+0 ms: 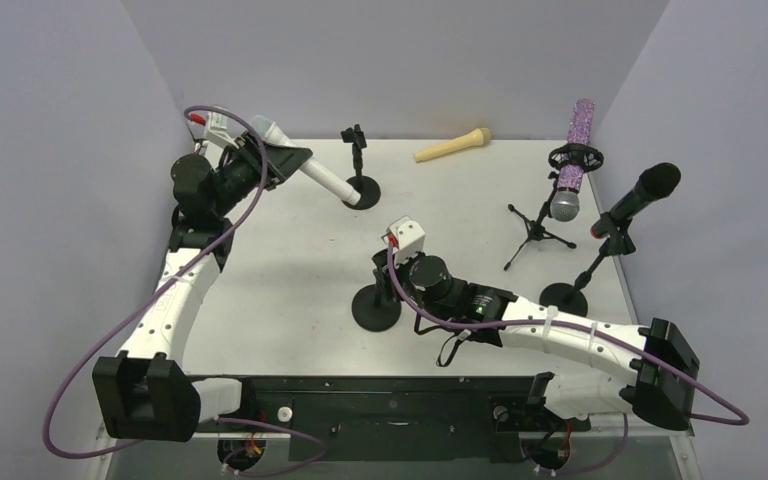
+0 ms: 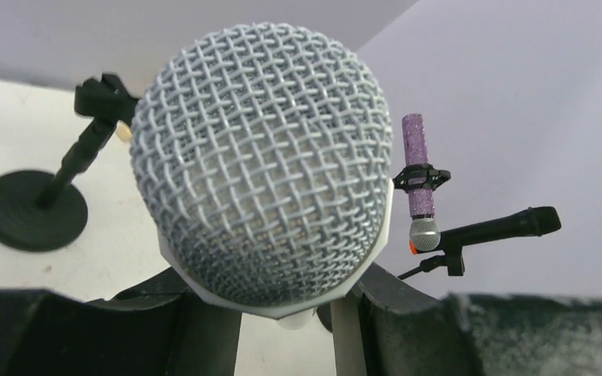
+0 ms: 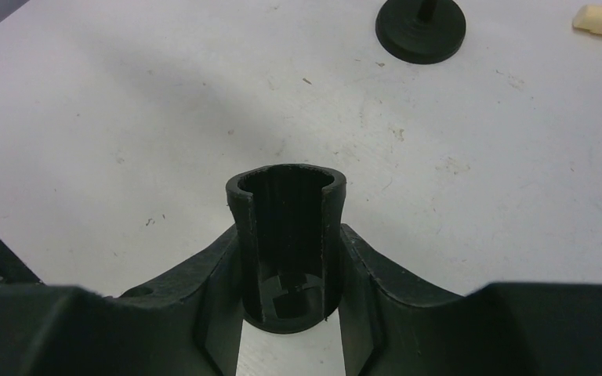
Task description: Remove the microphone from the stand
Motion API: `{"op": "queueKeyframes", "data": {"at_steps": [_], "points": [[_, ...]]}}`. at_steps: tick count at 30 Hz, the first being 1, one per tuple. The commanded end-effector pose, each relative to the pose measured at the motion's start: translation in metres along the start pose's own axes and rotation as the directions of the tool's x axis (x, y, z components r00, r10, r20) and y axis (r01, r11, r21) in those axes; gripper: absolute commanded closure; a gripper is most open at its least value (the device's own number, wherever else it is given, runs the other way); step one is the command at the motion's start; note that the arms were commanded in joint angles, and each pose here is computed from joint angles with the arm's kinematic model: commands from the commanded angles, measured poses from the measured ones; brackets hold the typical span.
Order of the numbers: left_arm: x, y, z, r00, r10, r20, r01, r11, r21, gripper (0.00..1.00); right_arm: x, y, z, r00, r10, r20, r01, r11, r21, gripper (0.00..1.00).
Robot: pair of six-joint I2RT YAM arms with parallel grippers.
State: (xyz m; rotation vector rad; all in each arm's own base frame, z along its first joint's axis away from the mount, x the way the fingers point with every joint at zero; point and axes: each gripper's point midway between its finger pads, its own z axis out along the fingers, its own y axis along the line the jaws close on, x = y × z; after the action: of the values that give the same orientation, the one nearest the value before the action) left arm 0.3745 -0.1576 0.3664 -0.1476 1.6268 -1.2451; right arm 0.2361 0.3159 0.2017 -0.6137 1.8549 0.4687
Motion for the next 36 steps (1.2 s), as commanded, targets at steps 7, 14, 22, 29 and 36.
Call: {"op": "queueKeyframes", "data": {"at_steps": [7,14,22,29,36], "points": [[-0.043,-0.041,0.000,0.981,0.134,0.139,-0.145,0.987,0.067,1.00,0.039,-0.019,-0.008,0.988,-0.058,-0.143,0.069,0.995,0.075,0.90],[-0.038,-0.028,-0.005,0.982,0.159,0.099,-0.157,0.987,-0.024,1.00,0.025,-0.019,-0.006,0.991,-0.045,-0.128,0.057,0.994,0.091,0.95],[-0.023,0.011,-0.021,0.971,0.237,0.020,-0.226,0.945,-0.236,1.00,-0.001,-0.025,-0.011,0.995,-0.019,-0.095,0.033,0.990,0.141,1.00],[0.007,0.015,-0.015,0.941,0.329,-0.079,-0.337,0.895,-0.293,1.00,-0.019,-0.032,-0.018,0.997,0.002,-0.071,0.011,0.983,0.185,1.00],[0.037,0.018,0.000,0.888,0.422,-0.184,-0.459,0.835,-0.304,1.00,-0.032,-0.047,-0.030,0.998,0.027,-0.052,-0.013,0.968,0.250,1.00]]}}
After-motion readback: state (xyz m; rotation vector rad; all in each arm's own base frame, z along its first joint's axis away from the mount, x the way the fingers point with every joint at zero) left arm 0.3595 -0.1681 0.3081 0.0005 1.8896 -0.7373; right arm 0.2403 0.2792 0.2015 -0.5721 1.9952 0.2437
